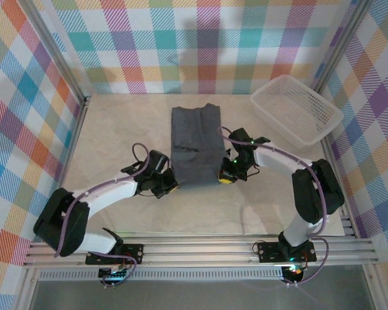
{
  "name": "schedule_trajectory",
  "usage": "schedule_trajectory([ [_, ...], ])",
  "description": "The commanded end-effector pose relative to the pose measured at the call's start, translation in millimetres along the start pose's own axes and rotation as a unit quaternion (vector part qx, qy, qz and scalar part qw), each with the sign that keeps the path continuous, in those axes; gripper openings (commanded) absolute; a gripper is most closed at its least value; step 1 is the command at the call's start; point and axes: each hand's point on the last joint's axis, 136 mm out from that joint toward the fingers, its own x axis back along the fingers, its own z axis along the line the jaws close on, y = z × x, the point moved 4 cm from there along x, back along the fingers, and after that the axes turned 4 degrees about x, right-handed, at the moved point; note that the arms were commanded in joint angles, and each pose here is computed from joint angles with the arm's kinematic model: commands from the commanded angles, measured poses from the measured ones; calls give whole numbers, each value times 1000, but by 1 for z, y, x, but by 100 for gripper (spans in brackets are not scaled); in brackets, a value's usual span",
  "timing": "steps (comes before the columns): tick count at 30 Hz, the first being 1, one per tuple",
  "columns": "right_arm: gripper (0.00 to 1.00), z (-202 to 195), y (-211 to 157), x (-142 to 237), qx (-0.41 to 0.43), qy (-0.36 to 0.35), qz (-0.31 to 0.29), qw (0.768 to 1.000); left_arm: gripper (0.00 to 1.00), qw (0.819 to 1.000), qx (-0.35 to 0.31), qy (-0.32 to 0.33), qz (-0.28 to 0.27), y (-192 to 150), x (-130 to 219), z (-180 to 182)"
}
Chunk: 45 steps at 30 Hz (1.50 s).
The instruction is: Fold and stack the t-shirts
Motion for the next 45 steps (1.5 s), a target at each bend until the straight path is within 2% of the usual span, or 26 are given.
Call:
schedule_trajectory([
  [1,0,2,-46,7,6,-1,51,999,0,999,-15,-13,34,-31,23,8],
  [7,0,23,-92,52,5,37,49,998,0,995,-40,-89,33,-59,81,0],
  [11,0,39,-96,87,-1,55,20,998,0,990,-19,-137,-12,-54,122,-12],
  [13,0,50,-87,99,-6,58,9,998,0,986,-5,-160,-38,-45,133,-27],
  [16,0,63,-61,108,-30,69,-6,997,0,980,16,-184,-76,-24,136,-59],
  [19,0,67,-23,112,-55,77,-31,995,0,978,51,-169,-107,12,127,-81],
  [22,0,66,37,109,-84,93,-59,990,0,975,73,-161,-131,62,107,-107],
  [25,0,56,102,87,-127,131,-60,981,0,978,77,-128,-148,115,86,-128],
  [26,7,51,124,76,-145,146,-53,977,0,978,84,-122,-145,132,73,-132],
  [27,21,45,145,64,-161,160,-40,973,0,979,91,-112,-145,149,61,-135],
  [28,32,41,160,58,-167,162,-34,972,10,980,88,-106,-144,162,54,-139],
  [29,41,39,177,55,-163,153,-37,974,37,982,85,-91,-142,177,46,-141],
  [30,56,38,189,58,-154,136,-46,978,48,984,79,-74,-142,188,41,-143],
  [32,62,35,202,67,-145,109,-63,981,52,985,68,-64,-146,197,41,-149],
  [34,63,37,204,85,-130,90,-91,983,53,984,61,-64,-152,192,50,-151],
  [37,64,37,189,108,-102,72,-136,983,54,985,67,-60,-147,163,63,-138],
  [42,63,22,124,113,-82,92,-178,976,53,985,128,-78,-88,79,50,-91],
  [45,62,9,75,103,-69,116,-194,972,56,974,162,-136,-76,43,41,-89],
])
